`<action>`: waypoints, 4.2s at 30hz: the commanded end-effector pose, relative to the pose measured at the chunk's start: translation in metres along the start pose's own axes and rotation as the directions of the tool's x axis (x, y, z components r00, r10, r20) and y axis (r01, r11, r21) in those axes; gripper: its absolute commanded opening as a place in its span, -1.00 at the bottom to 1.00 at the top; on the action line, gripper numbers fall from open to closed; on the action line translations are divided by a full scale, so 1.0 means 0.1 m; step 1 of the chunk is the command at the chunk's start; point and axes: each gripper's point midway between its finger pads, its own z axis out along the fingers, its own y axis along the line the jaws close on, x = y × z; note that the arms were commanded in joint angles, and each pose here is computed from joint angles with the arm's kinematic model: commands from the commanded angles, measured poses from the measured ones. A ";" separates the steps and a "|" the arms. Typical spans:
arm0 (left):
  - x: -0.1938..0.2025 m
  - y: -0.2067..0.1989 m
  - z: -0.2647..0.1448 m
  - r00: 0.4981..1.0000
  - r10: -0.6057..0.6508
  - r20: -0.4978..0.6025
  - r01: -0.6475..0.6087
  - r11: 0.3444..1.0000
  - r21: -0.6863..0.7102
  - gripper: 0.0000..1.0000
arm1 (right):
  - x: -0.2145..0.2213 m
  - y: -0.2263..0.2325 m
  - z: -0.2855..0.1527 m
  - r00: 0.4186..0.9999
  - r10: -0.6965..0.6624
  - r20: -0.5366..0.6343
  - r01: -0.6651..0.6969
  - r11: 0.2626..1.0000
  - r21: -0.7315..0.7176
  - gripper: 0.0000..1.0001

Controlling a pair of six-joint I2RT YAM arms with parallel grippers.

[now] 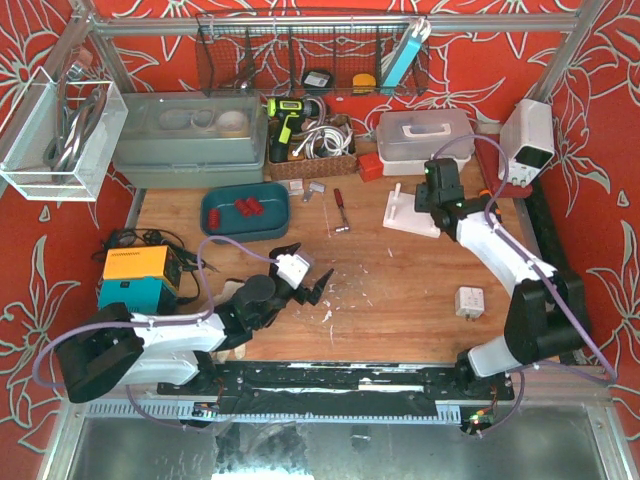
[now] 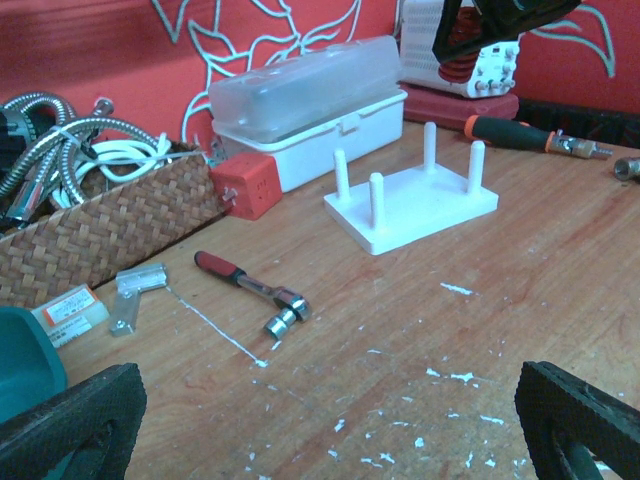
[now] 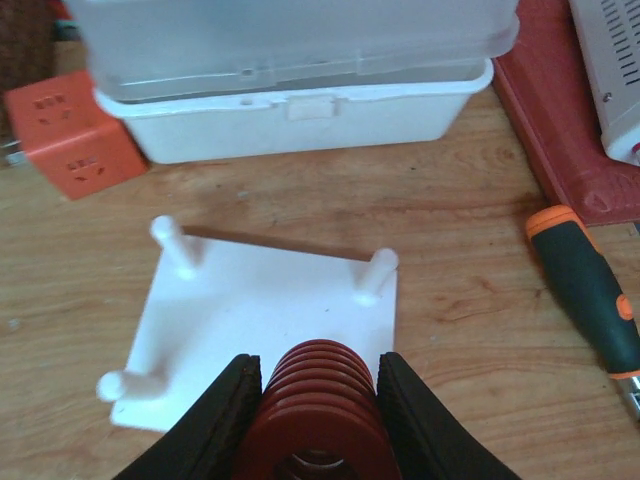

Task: Install the large spring

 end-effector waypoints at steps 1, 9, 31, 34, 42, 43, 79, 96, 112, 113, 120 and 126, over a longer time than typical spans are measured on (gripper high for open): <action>-0.16 0.03 -0.06 0.998 -0.026 0.054 0.027 1.000 -0.007 1.00 | -0.12 -0.17 0.18 1.000 0.011 -0.017 -0.011 0.999 0.039 -1.00; -0.19 0.02 -0.08 0.997 -0.033 0.063 0.032 0.999 0.007 1.00 | -0.12 -0.38 0.60 0.988 0.106 -0.110 -0.101 0.994 0.051 -1.00; -0.16 -0.02 -0.05 0.999 -0.021 0.044 0.020 1.000 0.020 1.00 | -0.06 -0.49 1.07 0.962 0.141 -0.232 -0.138 0.990 0.028 -1.00; -0.16 -0.02 -0.05 0.999 -0.020 0.041 0.019 1.000 0.020 1.00 | -0.05 -0.49 1.12 0.963 0.125 -0.239 -0.122 0.992 0.030 -1.00; -0.15 -0.03 -0.03 0.999 -0.019 0.034 0.018 1.000 0.022 1.00 | 0.11 -0.51 1.29 0.948 0.102 -0.303 -0.092 0.995 0.046 -1.00; -0.15 -0.03 -0.03 0.999 -0.019 0.033 0.018 1.000 0.021 1.00 | 0.14 -0.51 1.32 0.945 0.102 -0.312 -0.093 0.995 0.045 -1.00; -0.22 0.47 -0.10 0.993 -0.112 0.043 0.120 0.958 -0.261 1.00 | 0.17 0.28 -0.22 0.953 0.119 -0.280 -0.203 0.934 -0.293 0.43; 0.08 1.38 0.15 0.858 -0.443 -0.259 0.263 0.813 -0.520 0.44 | 0.92 1.03 -1.23 0.995 -0.074 -0.070 0.023 0.836 -0.548 0.98; 0.83 2.79 0.06 0.729 -0.604 -0.322 0.129 0.583 -0.802 -0.17 | 1.08 1.07 -1.26 0.995 -0.099 -0.021 0.071 0.832 -0.551 0.98; 0.88 2.85 0.05 0.719 -0.611 -0.333 0.114 0.576 -0.809 -0.21 | 1.07 1.07 -1.26 0.995 -0.098 -0.019 0.072 0.832 -0.550 0.98; 1.12 3.16 -0.01 0.655 -0.637 -0.405 0.022 0.553 -0.833 -0.23 | 1.07 1.13 -1.30 0.994 -0.112 -0.011 0.086 0.821 -0.565 0.98; 1.24 3.29 -0.06 0.629 -0.643 -0.436 -0.040 0.533 -0.845 -0.25 | 1.08 1.14 -1.31 0.991 -0.132 0.002 0.111 0.824 -0.555 0.98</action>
